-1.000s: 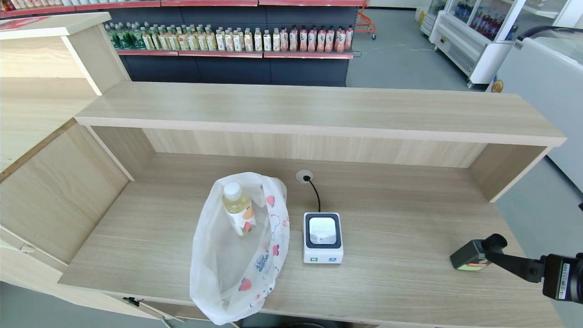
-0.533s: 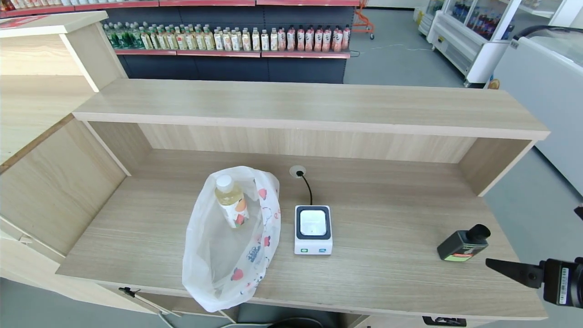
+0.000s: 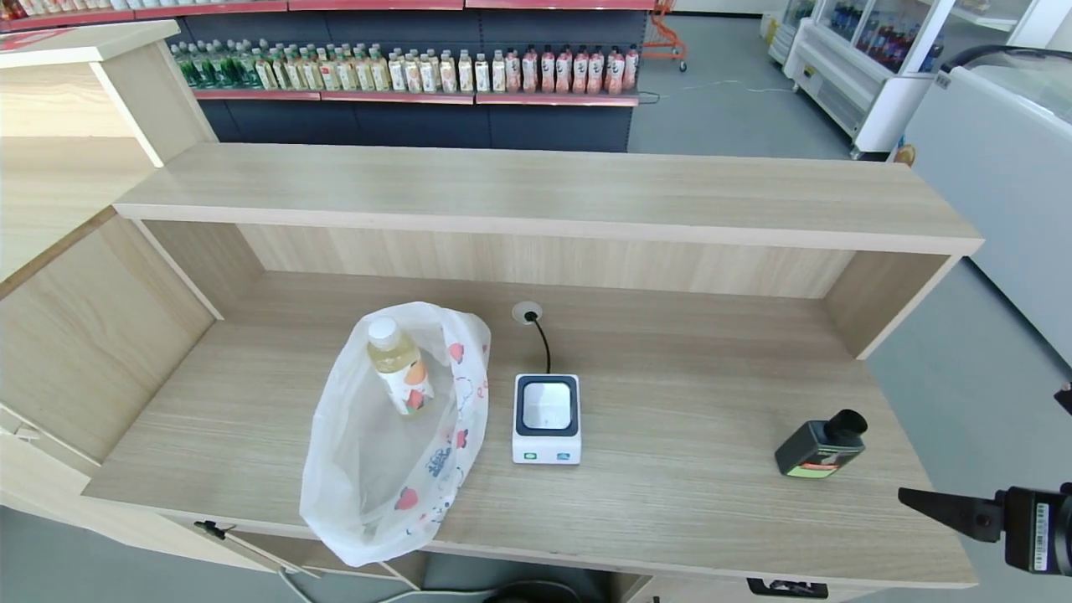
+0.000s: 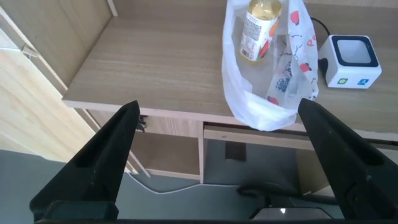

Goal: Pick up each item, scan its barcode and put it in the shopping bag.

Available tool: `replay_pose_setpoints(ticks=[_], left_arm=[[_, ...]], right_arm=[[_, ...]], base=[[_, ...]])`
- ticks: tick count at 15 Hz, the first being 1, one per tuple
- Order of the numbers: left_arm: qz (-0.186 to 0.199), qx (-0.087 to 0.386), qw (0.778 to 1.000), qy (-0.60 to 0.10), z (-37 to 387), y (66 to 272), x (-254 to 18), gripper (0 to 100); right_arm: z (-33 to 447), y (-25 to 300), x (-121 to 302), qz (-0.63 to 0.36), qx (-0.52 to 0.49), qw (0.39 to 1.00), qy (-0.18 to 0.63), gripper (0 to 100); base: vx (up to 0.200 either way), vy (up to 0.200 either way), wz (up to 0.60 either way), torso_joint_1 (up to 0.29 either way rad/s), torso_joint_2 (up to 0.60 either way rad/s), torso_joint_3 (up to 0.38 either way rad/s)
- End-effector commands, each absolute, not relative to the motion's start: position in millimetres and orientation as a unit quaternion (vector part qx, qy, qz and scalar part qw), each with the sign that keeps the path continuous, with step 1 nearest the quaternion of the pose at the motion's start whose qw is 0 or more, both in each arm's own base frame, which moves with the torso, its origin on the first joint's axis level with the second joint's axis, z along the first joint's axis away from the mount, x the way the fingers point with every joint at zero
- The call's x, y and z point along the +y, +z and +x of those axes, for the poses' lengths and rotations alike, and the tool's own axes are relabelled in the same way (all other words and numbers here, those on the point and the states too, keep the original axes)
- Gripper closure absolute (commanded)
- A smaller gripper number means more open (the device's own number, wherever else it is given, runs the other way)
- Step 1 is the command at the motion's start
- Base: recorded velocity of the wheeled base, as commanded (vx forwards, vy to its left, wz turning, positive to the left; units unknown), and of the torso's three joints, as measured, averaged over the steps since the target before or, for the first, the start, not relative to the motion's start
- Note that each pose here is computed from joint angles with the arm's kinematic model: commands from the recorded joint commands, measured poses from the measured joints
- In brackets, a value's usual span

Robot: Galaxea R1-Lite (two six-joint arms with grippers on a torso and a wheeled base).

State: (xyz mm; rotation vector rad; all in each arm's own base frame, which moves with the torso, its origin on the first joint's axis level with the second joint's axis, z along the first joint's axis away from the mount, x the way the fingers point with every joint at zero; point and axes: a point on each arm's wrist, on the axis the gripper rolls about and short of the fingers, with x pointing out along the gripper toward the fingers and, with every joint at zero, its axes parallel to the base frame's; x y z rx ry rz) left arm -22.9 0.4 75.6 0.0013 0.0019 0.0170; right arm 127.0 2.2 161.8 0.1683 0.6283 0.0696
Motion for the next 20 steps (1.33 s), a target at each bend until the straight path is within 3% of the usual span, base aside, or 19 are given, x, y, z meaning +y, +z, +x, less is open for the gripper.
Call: replay_pose_setpoints(ticks=[1,5,11,14,18,20], left_arm=[[0.001,0.001,1.0,0.008,-23,76,0,0],[0.001,0.001,1.0,0.008,-23,76,0,0],[0.001,0.001,1.0,0.008,-23,76,0,0],[0.001,0.001,1.0,0.008,-23,76,0,0],[0.001,0.001,1.0,0.008,-23,76,0,0],[0.001,0.001,1.0,0.008,-23,76,0,0]], right_arm=[[127,161,2,0.08,0.318,0.944,0.034,0],[127,157,-4,0.044,0.328,0.943,0.024,0],[138,142,-8,-0.077,0.392,0.915,0.056,0],[175,141,-12,-0.152,0.417,0.894,0.062,0],[213,136,-14,-0.215,0.379,0.897,0.077,0],[231,129,-3,-0.234,0.361,0.894,0.126,0]], base=[[0.0,-0.2,0.0,0.007,0.0,0.007],[0.0,-0.2,0.0,0.005,0.0,0.002],[0.0,0.0,0.0,0.0,0.0,0.0],[0.0,0.0,0.0,0.0,0.0,0.0],[0.0,0.0,0.0,0.0,0.0,0.0],[0.0,0.0,0.0,0.0,0.0,0.0]])
